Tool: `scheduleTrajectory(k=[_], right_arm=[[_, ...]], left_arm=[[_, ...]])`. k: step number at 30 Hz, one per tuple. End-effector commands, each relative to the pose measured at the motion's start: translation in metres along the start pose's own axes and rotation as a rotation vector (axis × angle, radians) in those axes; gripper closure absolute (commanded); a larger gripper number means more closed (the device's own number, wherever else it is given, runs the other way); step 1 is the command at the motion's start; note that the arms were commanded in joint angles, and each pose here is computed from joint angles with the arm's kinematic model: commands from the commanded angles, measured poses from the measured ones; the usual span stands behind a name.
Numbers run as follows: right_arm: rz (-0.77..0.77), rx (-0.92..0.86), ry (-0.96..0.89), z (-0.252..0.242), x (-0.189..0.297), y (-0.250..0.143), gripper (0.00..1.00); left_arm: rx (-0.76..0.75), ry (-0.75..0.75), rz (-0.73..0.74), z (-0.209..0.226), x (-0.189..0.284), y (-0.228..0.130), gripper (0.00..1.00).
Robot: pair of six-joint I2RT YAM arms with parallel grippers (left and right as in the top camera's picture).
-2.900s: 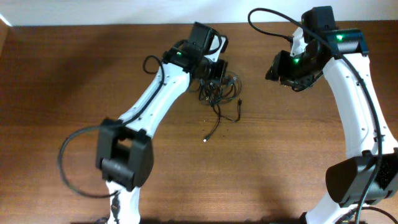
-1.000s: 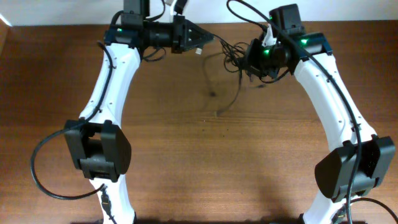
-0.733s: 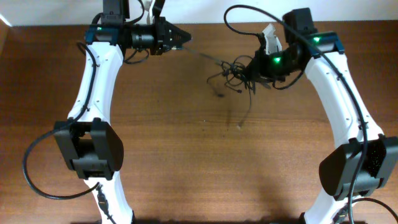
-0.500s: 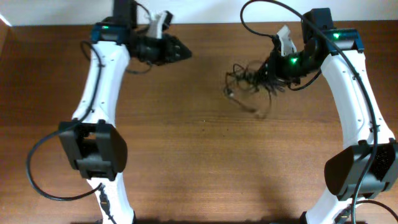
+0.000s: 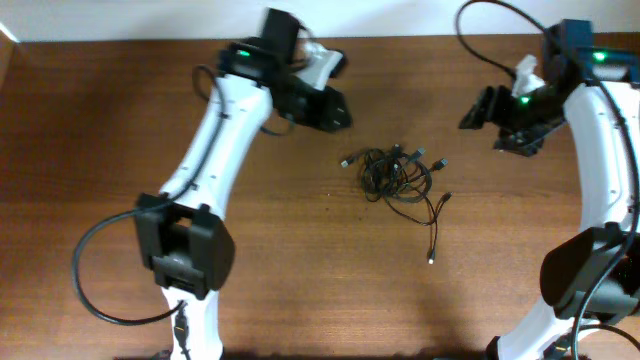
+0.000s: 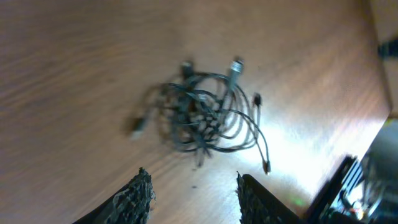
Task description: Untangle cables
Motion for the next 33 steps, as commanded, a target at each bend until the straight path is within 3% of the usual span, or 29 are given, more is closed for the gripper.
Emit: scheduleTrajectory(k=[1,6,10,15,24,26,29,32,33], right_arm=[[-0.062,0.016,-0.019,-0.003,0.018,0.001,0.22],[-0.065,0.034,-0.031,-0.005,0.018,0.001,0.20],[-0.067,0.033,-0.041,-0.006,0.018,0.002,0.20],[-0.068,0.034,-0.041,-0.006,0.018,0.002,0.20],[-0.067,0.057,-0.042,-0.006,0.018,0.002,0.20],[-0.067,0.057,-0.042,-0.006,0.018,0.002,0.20],[-0.066,0.060,-0.042,-0.006,0.018,0.002,0.20],[-0.066,0.060,-0.042,-0.006,0.018,0.002,0.20],[-0.066,0.060,-0.042,-0.006,0.018,0.002,0.20]], left_arm=[[-0.089,0.013,0.073,-0.037,-0.045,-0.006,0.53],[-0.081,0.010,0.198,-0.049,-0.131,-0.024,0.56],[-0.065,0.102,0.205,-0.041,-0.169,-0.029,0.50],[-0.110,0.082,0.104,-0.049,-0.184,-0.013,0.46],[-0.150,0.088,0.100,-0.048,-0.230,-0.022,0.43],[-0.161,0.082,0.091,-0.052,-0.232,-0.021,0.47],[-0.165,0.089,0.082,-0.052,-0.232,-0.019,0.60],[-0.166,0.182,0.094,-0.044,-0.233,-0.023,0.68],[-0.164,0.220,0.102,-0.039,-0.234,-0.025,0.76]])
Point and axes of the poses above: each gripper's point midway between its finger pads, its own x axis back along the fingers, its own z axis along the line the jaws close on, y = z × x, the point moved 7 cm from there along x, back along the fingers, and after that the axes turned 1 degree about -x, right-handed, at the moved point
